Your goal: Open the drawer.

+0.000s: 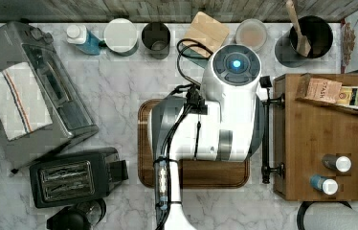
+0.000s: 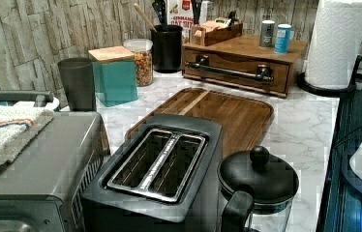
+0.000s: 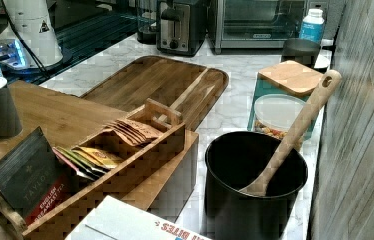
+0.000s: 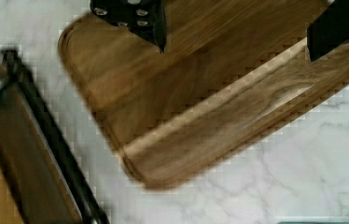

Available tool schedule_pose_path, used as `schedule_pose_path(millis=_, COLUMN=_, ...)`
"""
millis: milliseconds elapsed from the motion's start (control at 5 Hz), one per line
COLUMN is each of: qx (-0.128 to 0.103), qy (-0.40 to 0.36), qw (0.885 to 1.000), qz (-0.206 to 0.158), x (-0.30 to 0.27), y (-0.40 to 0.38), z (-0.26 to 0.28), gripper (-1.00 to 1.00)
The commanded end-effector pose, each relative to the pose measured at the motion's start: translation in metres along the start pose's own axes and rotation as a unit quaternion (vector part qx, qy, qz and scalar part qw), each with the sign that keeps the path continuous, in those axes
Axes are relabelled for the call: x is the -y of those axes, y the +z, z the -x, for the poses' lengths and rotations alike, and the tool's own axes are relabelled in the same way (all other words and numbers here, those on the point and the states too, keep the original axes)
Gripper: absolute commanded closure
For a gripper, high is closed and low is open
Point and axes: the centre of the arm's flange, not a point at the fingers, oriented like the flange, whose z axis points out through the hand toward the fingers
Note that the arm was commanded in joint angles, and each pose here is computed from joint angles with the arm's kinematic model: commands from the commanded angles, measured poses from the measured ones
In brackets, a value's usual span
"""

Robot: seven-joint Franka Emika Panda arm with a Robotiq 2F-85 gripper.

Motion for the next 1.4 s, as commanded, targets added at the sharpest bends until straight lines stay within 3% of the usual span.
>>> schedule_pose_path(millis=200, qx=-0.034, qy=-0.16, qw=0.986, qz=-0.027, x=-0.123, y=0.032, z=-0.011, gripper=-1.0)
schedule_pose_path(millis=600, qx=-0.059, qy=-0.202, qw=0.977, qz=-0.019, x=-0.16, y=0.056, z=-0.031, gripper=-1.0)
schedule_pose_path(millis=800, qx=-0.089, qy=-0.218, qw=0.972, qz=-0.021, x=-0.163, y=0.075, z=-0.027, gripper=-1.0)
schedule_pose_path(millis=1000, qx=-0.09, qy=-0.229, qw=0.969, qz=-0.023, x=-0.16, y=0.092, z=-0.03, gripper=-1.0)
schedule_pose_path(millis=1200, qx=-0.063, qy=-0.225, qw=0.972, qz=-0.025, x=-0.158, y=0.103, z=-0.031, gripper=-1.0)
schedule_pose_path(millis=1400, qx=-0.074, qy=-0.226, qw=0.971, qz=-0.02, x=-0.16, y=0.115, z=-0.02, gripper=-1.0)
